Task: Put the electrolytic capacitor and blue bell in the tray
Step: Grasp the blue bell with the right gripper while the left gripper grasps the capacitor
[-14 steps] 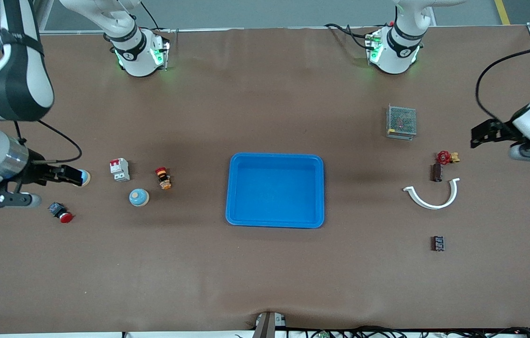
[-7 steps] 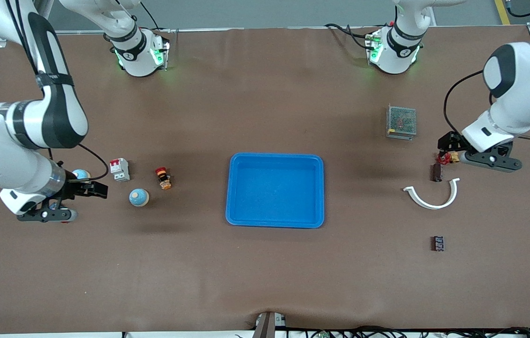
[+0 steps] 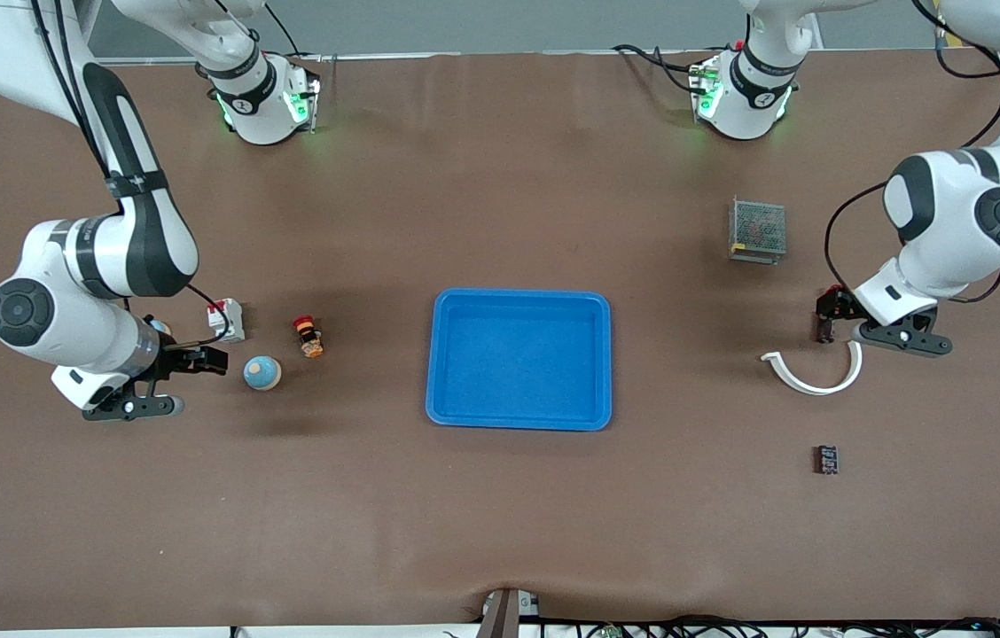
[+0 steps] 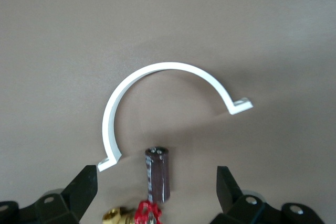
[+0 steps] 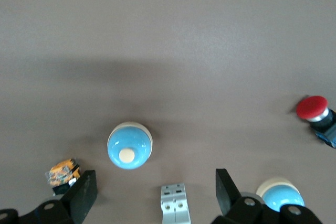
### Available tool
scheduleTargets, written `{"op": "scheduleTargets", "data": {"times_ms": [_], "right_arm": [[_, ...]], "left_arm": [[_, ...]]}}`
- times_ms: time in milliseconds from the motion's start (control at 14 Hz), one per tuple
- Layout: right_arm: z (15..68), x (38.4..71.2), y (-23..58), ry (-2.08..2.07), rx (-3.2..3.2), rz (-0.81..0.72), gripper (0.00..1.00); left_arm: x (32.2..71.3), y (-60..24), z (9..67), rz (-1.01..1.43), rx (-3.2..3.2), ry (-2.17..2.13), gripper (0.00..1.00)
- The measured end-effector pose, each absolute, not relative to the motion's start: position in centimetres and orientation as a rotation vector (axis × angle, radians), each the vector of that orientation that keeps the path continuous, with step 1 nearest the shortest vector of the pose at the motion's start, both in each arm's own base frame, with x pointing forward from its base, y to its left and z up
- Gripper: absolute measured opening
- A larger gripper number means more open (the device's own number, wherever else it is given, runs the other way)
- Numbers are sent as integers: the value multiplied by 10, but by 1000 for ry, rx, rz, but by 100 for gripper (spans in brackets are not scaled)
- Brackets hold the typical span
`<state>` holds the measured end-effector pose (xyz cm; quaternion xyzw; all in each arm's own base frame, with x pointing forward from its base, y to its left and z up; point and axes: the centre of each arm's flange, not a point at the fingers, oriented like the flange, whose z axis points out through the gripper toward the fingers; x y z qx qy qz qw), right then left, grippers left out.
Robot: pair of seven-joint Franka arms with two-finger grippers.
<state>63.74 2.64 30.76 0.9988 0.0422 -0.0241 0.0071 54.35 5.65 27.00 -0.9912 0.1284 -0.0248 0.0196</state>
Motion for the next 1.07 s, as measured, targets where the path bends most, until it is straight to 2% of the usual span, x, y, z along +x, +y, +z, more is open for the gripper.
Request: {"op": "scheduleTargets", "data": {"times_ms": [287,1075], "right_arm": [[276,630,30,129,3137,-36,100],[222,609,54,115,3181,-12,100]], "left_arm": [[543,60,234,-35,-3089,363,100],[532,74,204,-5,-3103,292,100]]}}
